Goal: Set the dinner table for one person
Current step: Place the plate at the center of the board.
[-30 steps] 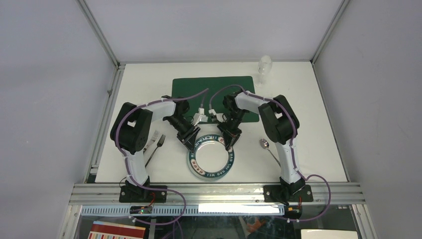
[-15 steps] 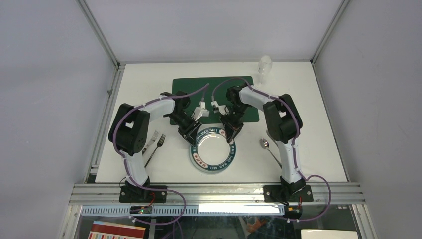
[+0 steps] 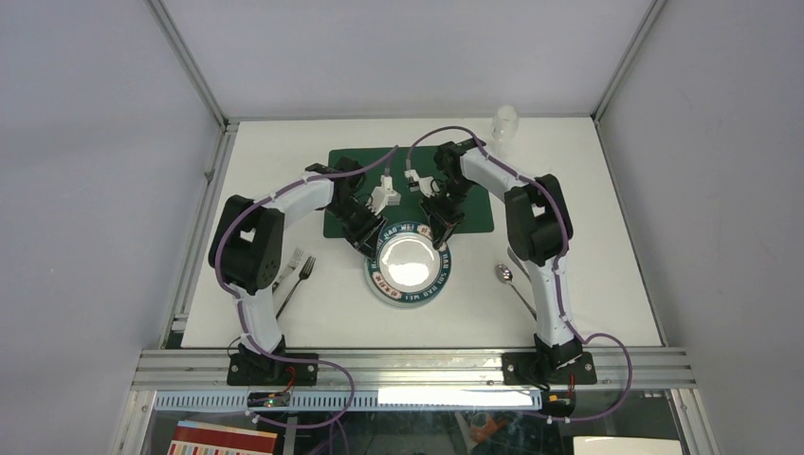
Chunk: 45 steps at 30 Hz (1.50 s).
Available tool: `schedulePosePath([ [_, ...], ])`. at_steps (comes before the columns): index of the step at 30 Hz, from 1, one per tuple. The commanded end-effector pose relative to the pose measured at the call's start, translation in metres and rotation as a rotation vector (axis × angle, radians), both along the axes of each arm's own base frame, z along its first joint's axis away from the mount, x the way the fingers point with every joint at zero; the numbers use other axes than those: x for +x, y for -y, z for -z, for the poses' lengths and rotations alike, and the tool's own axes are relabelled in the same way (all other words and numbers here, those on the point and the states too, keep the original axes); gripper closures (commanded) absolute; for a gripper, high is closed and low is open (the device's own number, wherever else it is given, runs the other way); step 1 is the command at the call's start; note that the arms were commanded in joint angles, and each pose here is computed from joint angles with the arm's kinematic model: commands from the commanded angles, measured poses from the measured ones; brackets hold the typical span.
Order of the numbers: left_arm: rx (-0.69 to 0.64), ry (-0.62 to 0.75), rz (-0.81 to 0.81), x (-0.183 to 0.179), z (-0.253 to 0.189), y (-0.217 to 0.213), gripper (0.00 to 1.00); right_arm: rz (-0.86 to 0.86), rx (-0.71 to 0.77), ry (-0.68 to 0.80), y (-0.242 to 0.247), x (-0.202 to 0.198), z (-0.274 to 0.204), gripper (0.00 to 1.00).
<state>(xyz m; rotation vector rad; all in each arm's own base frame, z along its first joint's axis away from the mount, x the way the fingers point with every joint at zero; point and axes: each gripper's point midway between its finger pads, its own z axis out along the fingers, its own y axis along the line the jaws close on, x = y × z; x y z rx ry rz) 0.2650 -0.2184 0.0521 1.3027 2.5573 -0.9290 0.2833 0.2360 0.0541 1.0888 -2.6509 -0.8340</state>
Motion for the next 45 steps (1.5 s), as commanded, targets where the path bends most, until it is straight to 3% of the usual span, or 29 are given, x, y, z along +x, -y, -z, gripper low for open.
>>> schedulePosePath([
  [1,-0.024,0.006,0.025,0.005,-0.005,0.010,0.61,0.001,-0.031,0.133,0.003,0.037,0.017,1.00],
  [8,-0.003,-0.017,0.020,0.007,0.008,0.009,0.63,0.012,-0.072,0.118,0.006,0.039,0.043,1.00],
  [14,0.015,-0.005,0.010,0.011,0.015,0.007,0.63,0.028,-0.126,0.157,0.013,0.048,0.057,0.84],
  [25,0.104,0.107,-0.081,0.038,0.019,-0.002,0.64,0.064,-0.181,0.216,0.018,0.063,0.063,0.72],
  [36,0.129,0.251,-0.133,0.052,-0.019,-0.013,0.63,0.102,-0.208,0.288,0.022,0.075,0.047,0.68],
  [45,0.111,0.237,-0.129,0.046,-0.021,-0.011,0.63,0.108,-0.219,0.295,0.024,0.076,0.045,0.68],
])
